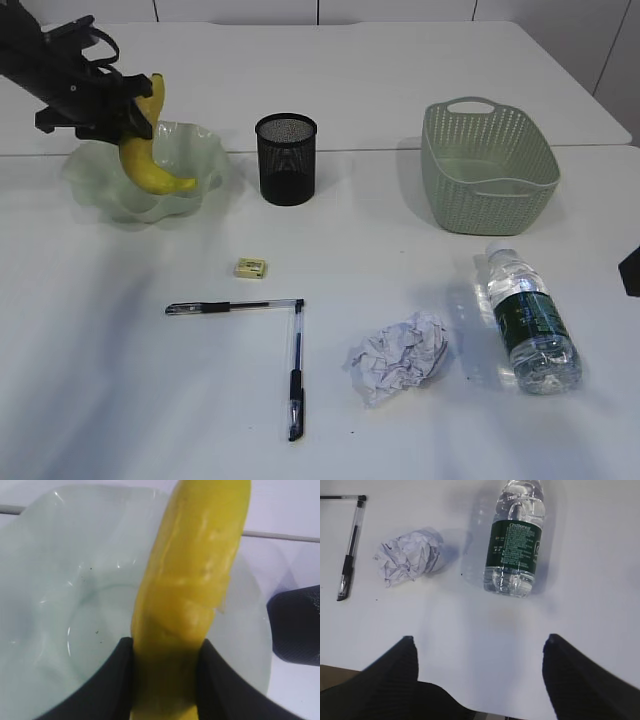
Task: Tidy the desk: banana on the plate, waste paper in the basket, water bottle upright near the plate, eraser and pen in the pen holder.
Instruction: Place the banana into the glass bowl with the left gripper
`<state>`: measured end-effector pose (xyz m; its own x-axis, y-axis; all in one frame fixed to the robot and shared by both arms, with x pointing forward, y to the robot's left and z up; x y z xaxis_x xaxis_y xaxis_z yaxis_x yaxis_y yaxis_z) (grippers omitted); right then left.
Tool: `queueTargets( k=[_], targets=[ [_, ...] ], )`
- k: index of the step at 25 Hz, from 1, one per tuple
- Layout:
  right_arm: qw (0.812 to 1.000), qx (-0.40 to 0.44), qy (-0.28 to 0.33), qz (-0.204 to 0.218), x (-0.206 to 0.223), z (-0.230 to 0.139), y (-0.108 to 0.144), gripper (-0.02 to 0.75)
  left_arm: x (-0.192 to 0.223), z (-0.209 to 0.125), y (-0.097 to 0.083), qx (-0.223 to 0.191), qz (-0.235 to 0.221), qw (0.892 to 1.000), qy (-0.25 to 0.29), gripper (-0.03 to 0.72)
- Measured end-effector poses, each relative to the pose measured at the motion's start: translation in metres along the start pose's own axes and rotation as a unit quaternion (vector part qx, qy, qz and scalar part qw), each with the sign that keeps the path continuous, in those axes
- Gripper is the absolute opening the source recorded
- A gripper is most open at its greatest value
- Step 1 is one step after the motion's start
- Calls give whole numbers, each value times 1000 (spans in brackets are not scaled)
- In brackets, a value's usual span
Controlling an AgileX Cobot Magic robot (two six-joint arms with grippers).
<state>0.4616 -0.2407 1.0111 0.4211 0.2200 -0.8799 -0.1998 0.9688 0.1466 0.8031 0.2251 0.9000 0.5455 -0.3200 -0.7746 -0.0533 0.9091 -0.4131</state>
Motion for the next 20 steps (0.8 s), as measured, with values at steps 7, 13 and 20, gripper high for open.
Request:
queueTargets(
  k=[7, 13, 20],
  targets=[
    [1000, 0, 2, 1, 0, -1, 0, 574, 4, 3, 2, -1, 2, 1000, -10, 218],
    [1000, 0, 2, 1, 0, -1, 0, 574, 9, 0, 5, -3, 3, 1000, -6, 241],
    [1000, 0, 3, 1, 0, -1, 0, 574, 9, 0, 5, -3, 3, 1000, -6, 265]
  ],
)
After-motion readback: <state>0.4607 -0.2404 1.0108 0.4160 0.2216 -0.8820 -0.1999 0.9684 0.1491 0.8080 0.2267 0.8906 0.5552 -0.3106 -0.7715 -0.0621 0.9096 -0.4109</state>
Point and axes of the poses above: a point on each arm's last joint axis where the gripper is mounted, x pointing out along that axis toward the gripper, y along the wrist's bending axis when the last joint is at zero, z = x × y, the point moved 9 cm from there along x, pointing out along that axis toward the gripper, and after that the axes turned 3 degrees about -x, right-handed, at the moved point
